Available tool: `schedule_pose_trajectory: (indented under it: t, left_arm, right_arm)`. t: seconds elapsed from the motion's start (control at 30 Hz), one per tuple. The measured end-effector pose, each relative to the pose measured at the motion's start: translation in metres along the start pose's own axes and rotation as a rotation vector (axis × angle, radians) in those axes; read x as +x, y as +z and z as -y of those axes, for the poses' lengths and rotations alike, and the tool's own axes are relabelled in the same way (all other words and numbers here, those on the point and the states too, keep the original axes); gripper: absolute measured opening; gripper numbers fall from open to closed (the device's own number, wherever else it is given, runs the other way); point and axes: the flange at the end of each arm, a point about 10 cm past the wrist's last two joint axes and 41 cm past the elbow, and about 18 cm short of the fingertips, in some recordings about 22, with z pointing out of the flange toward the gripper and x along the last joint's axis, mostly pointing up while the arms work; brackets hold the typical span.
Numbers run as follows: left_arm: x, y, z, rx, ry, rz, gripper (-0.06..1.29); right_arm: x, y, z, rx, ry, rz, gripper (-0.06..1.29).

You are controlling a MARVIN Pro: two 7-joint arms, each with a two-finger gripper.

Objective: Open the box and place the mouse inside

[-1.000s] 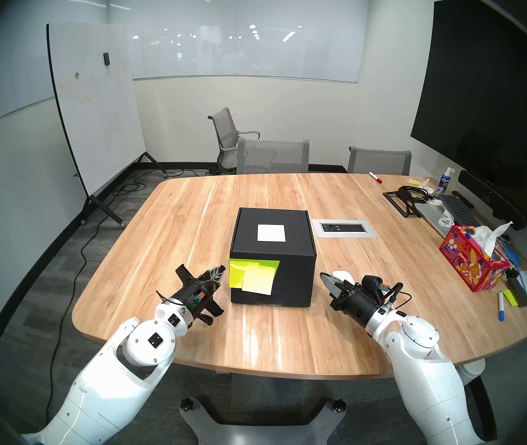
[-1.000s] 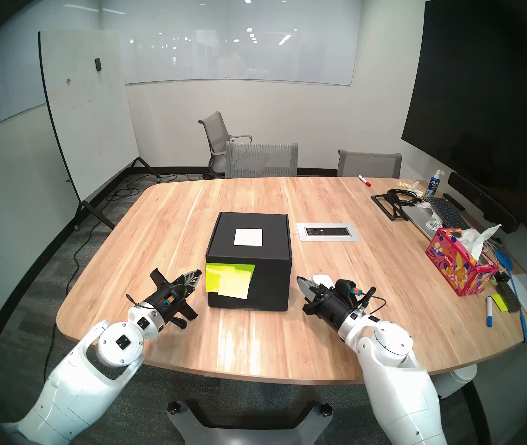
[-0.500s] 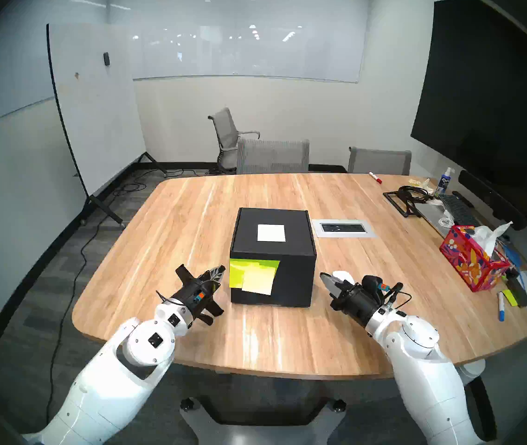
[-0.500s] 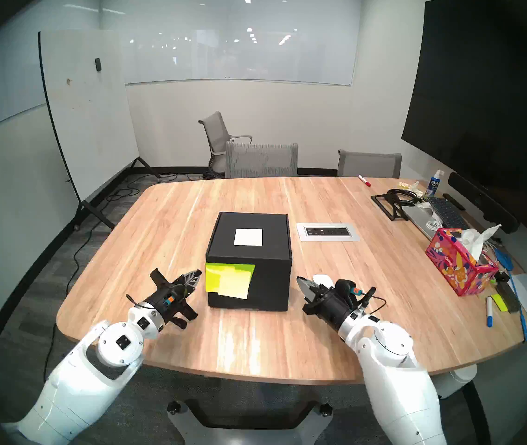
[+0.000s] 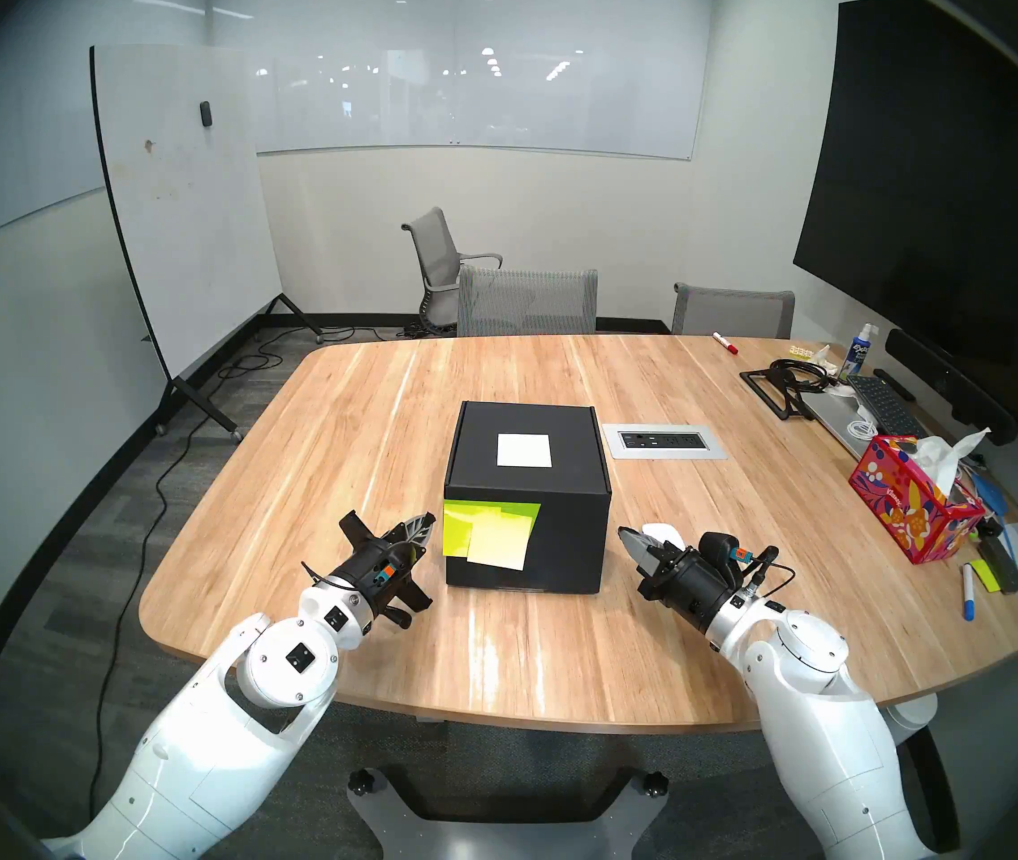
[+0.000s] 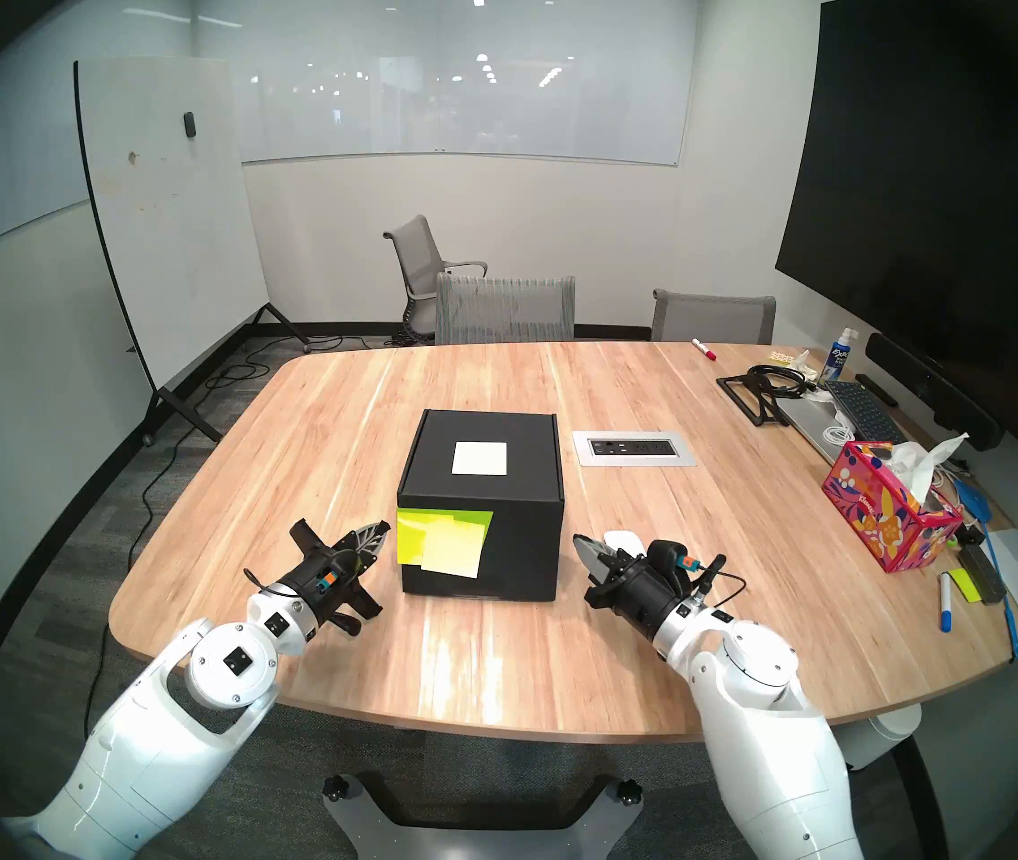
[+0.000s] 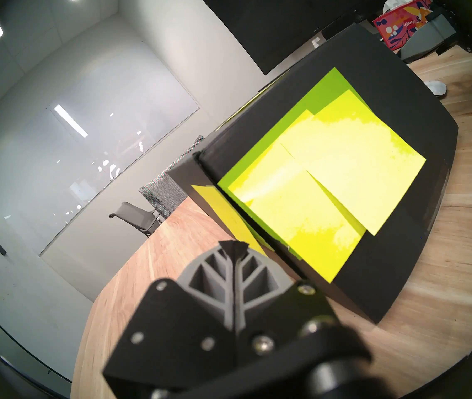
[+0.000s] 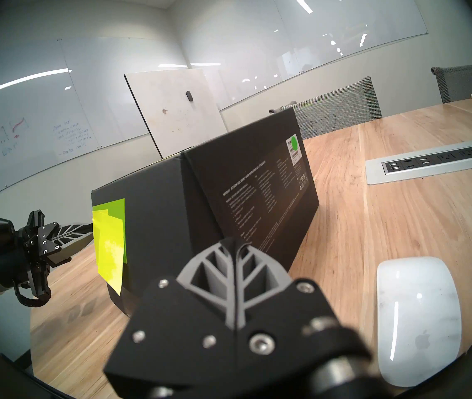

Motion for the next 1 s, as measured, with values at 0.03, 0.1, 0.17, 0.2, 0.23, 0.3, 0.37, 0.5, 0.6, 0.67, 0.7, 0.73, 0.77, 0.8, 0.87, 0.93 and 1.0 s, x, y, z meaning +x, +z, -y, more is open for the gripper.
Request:
schedule_pose_trajectory:
  t: [0.03, 0.1, 0.17, 0.2, 0.23, 0.3, 0.37, 0.5, 0.6, 0.67, 0.7, 0.73, 0.77, 0.8, 0.87, 0.93, 1.0]
  left_arm:
    - [0.0000, 0.0000, 0.0000, 0.000, 0.000, 0.000, -0.02]
    - [0.0000, 0.0000, 0.0000, 0.000, 0.000, 0.000, -0.02]
    - [0.0000, 0.0000, 0.0000, 0.000, 0.000, 0.000, -0.02]
    - [0.0000, 0.0000, 0.0000, 0.000, 0.000, 0.000, -0.02]
    - [0.0000, 0.0000, 0.0000, 0.000, 0.000, 0.000, -0.02]
    - [0.0000, 0.0000, 0.0000, 0.000, 0.000, 0.000, -0.02]
    - [0.0000, 0.0000, 0.0000, 0.000, 0.000, 0.000, -0.02]
    - [0.0000, 0.0000, 0.0000, 0.000, 0.000, 0.000, -0.02]
    - [0.0000, 0.0000, 0.0000, 0.000, 0.000, 0.000, -0.02]
    - [0.0000, 0.0000, 0.0000, 0.000, 0.000, 0.000, -0.02]
    - [0.0000, 0.0000, 0.0000, 0.000, 0.000, 0.000, -0.02]
    - [0.0000, 0.0000, 0.0000, 0.000, 0.000, 0.000, -0.02]
    - [0.0000, 0.0000, 0.0000, 0.000, 0.000, 0.000, -0.02]
    - [0.0000, 0.0000, 0.0000, 0.000, 0.000, 0.000, -0.02]
    - [0.0000, 0.0000, 0.0000, 0.000, 0.000, 0.000, -0.02]
    - [0.0000, 0.0000, 0.0000, 0.000, 0.000, 0.000, -0.02]
    - [0.0000, 0.0000, 0.0000, 0.000, 0.000, 0.000, -0.02]
  right_arm:
    - [0.0000, 0.0000, 0.0000, 0.000, 0.000, 0.000, -0.03]
    - [0.0000, 0.0000, 0.0000, 0.000, 0.000, 0.000, -0.03]
    - [0.0000, 0.0000, 0.0000, 0.000, 0.000, 0.000, -0.03]
    - [0.0000, 0.0000, 0.0000, 0.000, 0.000, 0.000, -0.03]
    - [0.0000, 0.0000, 0.0000, 0.000, 0.000, 0.000, -0.03]
    - [0.0000, 0.0000, 0.0000, 0.000, 0.000, 0.000, -0.03]
    - [0.0000, 0.0000, 0.0000, 0.000, 0.000, 0.000, -0.03]
    - [0.0000, 0.0000, 0.0000, 0.000, 0.000, 0.000, -0.03]
    - [0.0000, 0.0000, 0.0000, 0.000, 0.000, 0.000, -0.03]
    - [0.0000, 0.0000, 0.0000, 0.000, 0.000, 0.000, -0.03]
    - [0.0000, 0.0000, 0.0000, 0.000, 0.000, 0.000, -0.03]
    - [0.0000, 0.0000, 0.0000, 0.000, 0.000, 0.000, -0.03]
    - [0.0000, 0.0000, 0.0000, 0.000, 0.000, 0.000, -0.03]
    - [0.0000, 0.0000, 0.0000, 0.000, 0.000, 0.000, -0.03]
    - [0.0000, 0.0000, 0.0000, 0.000, 0.000, 0.000, -0.03]
    - [0.0000, 0.0000, 0.0000, 0.000, 0.000, 0.000, -0.03]
    - [0.0000, 0.0000, 0.0000, 0.000, 0.000, 0.000, -0.03]
